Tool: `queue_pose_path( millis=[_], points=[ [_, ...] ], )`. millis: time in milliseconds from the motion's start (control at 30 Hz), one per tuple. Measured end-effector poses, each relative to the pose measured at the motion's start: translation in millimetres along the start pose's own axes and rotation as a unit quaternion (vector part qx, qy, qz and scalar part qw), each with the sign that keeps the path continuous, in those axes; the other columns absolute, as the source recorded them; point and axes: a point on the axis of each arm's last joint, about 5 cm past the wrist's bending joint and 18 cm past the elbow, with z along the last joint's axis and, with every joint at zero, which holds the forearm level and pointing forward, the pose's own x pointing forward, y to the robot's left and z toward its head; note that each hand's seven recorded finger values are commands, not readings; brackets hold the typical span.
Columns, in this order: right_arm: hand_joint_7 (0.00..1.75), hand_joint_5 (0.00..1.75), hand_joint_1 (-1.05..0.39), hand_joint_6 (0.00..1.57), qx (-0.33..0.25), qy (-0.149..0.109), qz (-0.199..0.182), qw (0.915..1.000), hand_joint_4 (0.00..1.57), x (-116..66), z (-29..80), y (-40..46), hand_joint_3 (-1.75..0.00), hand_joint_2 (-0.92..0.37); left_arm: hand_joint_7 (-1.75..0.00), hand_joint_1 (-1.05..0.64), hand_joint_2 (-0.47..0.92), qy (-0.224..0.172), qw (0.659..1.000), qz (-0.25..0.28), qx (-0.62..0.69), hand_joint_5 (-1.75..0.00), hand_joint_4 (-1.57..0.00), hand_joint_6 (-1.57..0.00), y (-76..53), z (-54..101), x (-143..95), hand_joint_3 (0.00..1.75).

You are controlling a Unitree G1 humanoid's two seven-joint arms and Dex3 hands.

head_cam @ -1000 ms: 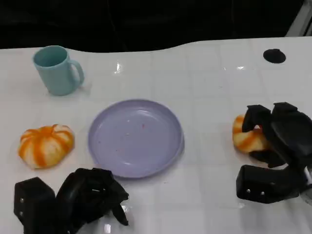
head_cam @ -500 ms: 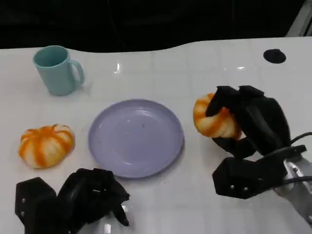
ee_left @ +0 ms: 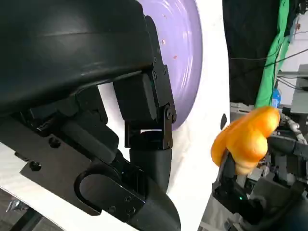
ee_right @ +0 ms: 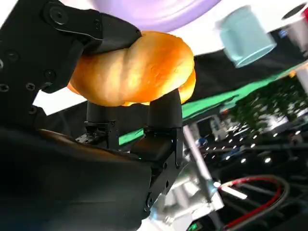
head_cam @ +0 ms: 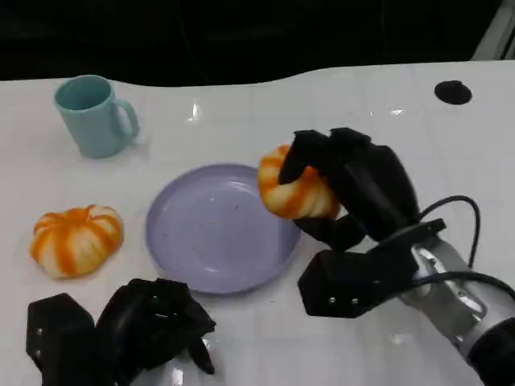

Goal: Grasp the bread from the table and place it into the plate.

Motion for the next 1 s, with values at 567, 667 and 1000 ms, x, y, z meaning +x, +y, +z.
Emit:
queue_pose_path(
  millis=[567,667,1000],
  points=[
    [1.11,1.68,-0.16,0.86,0.032,-0.011,0.051,0.9981,0.84,23.2,26.3,30.4,-1.09,-0.4,-0.54,-1.05,0.78,0.002,1.0,-0.004,0.001,-0.83,-1.57,-1.57,-2.1,-0.4,0.7,0.01],
    [0.46,1.2,-0.16,0.84,0.047,-0.011,0.066,0.9966,0.64,22.7,27.4,32.2,-0.83,-0.5,-0.53,-1.05,0.78,0.001,1.0,-0.004,0.001,-0.83,-1.57,-1.57,-2.3,-0.4,0.8,0.01],
    [0.0,0.32,-0.58,0.24,0.042,-0.021,0.175,0.9835,0.01,24.0,23.8,24.4,-0.14,-0.92,-0.54,-1.05,0.79,0.002,1.0,-0.004,0.002,-0.84,-1.57,-1.57,-3.0,-0.5,0.5,0.01]
  ],
)
